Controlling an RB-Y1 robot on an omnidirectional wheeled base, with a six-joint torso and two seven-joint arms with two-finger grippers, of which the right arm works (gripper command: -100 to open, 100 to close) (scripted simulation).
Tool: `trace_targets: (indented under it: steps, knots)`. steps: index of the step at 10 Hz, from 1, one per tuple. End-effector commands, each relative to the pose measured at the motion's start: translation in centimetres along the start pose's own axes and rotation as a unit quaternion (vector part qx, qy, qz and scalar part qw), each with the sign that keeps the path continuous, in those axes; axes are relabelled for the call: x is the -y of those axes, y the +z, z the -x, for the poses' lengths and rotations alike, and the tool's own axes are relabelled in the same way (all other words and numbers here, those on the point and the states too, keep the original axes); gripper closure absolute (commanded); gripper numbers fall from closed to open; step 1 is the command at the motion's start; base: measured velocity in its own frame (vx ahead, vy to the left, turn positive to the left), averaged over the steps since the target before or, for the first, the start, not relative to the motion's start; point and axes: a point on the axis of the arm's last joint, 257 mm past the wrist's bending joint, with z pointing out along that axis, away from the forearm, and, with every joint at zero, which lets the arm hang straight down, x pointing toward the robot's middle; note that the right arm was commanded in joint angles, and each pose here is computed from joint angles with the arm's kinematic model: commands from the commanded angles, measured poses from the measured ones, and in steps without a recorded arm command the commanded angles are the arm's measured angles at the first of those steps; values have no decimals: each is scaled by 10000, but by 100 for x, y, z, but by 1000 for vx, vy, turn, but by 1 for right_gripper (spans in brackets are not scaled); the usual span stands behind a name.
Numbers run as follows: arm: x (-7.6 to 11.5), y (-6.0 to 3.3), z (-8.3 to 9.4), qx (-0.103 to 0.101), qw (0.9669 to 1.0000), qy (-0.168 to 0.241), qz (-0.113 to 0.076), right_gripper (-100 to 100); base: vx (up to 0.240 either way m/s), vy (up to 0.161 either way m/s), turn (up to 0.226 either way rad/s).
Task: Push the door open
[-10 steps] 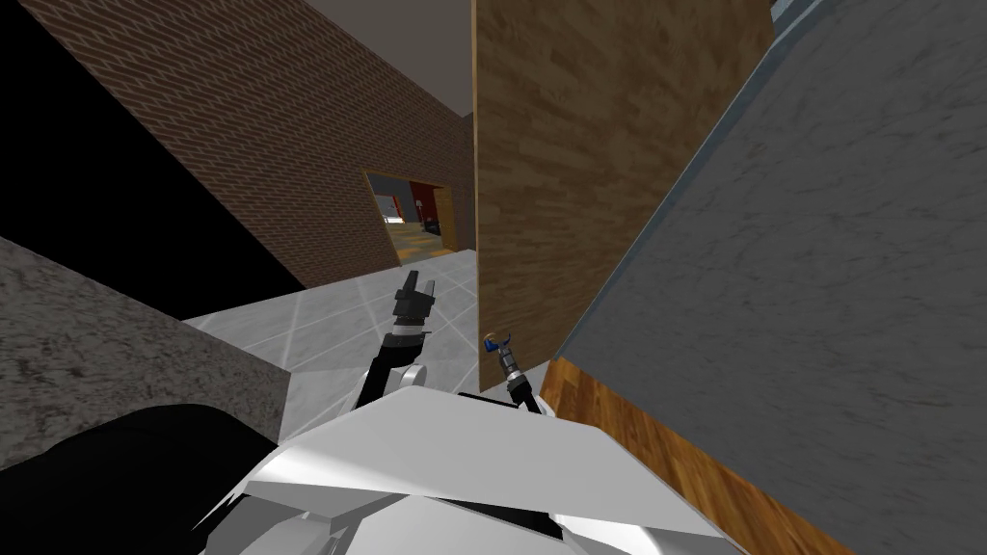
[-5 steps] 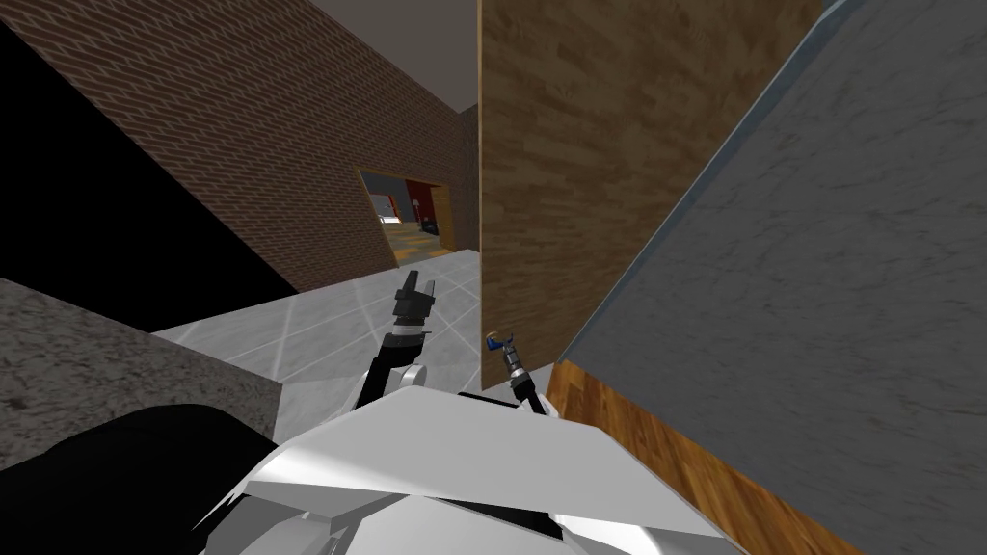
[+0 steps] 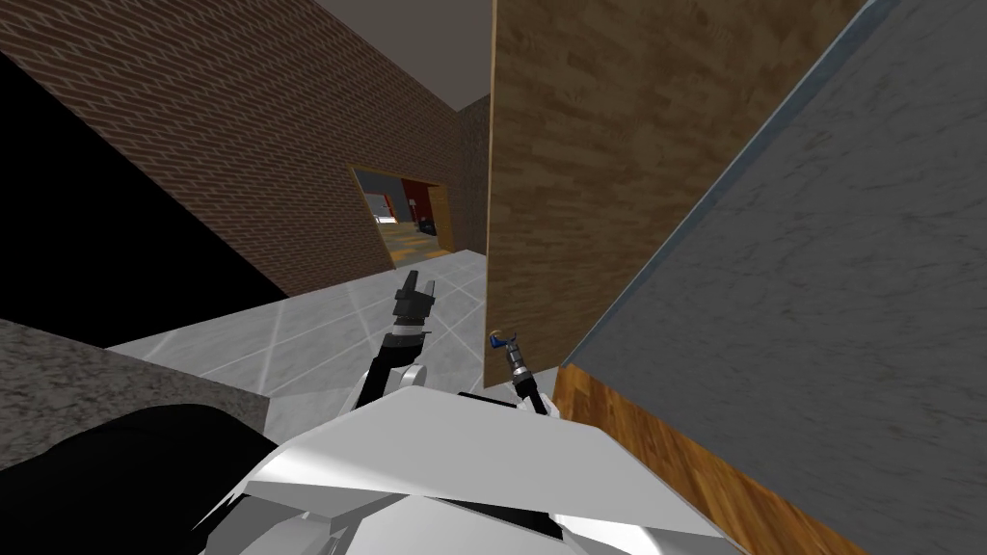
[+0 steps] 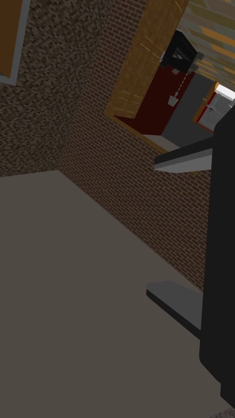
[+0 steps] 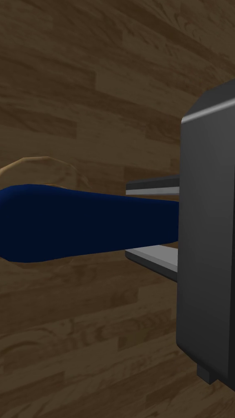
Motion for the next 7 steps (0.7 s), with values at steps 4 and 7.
trace_targets:
  steps: [4, 7]
  knots:
    - [-47, 30, 322, 406, 9992, 6, 33, 100, 102, 137, -57]
    - [-55, 47, 459, 645, 9979, 65, 42, 100, 137, 181, -70]
